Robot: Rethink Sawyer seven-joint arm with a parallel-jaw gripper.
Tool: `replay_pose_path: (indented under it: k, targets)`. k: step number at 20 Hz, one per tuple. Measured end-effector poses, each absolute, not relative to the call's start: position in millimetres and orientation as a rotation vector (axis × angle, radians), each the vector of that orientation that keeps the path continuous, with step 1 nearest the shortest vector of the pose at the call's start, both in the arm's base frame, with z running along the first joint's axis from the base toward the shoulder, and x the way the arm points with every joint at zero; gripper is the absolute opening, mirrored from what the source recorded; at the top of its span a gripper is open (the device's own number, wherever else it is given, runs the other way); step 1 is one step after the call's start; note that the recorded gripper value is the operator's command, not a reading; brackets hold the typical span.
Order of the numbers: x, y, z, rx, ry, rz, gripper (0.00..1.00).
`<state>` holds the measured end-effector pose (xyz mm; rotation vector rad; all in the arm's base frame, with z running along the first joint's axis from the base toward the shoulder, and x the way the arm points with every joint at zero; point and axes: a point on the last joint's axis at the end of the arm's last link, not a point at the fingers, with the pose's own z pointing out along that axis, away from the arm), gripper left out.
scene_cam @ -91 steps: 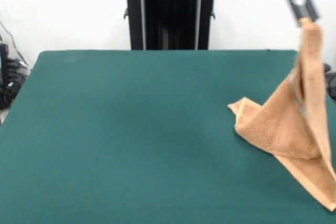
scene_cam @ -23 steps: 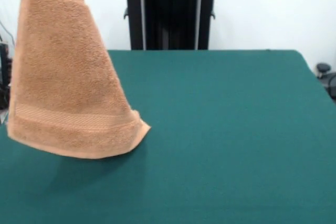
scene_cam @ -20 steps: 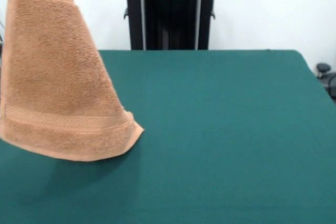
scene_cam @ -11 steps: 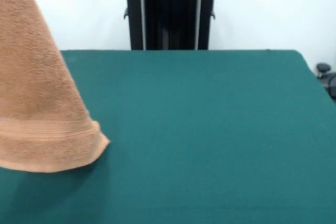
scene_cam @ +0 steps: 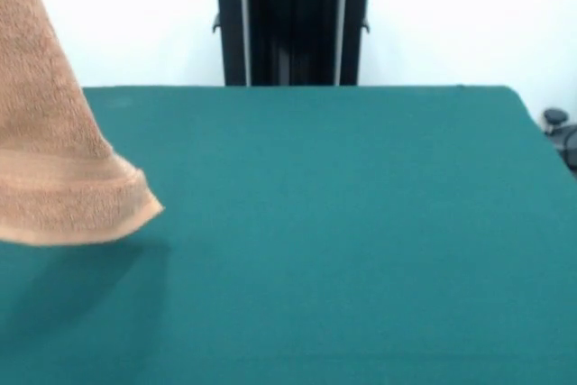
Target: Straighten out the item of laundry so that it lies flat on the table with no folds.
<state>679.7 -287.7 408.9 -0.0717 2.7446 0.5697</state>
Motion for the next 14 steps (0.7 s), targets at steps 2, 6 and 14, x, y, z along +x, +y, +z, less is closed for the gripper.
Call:
replay_pose_path:
  k: [2,6,14]
  targets:
    - [676,-287,411,-0.071,2.735,0.55,0.0]
    - [658,-276,422,-0.079,2.67,0.441,0.0]
    - [647,-226,423,-0.108,2.583,0.329,0.0]
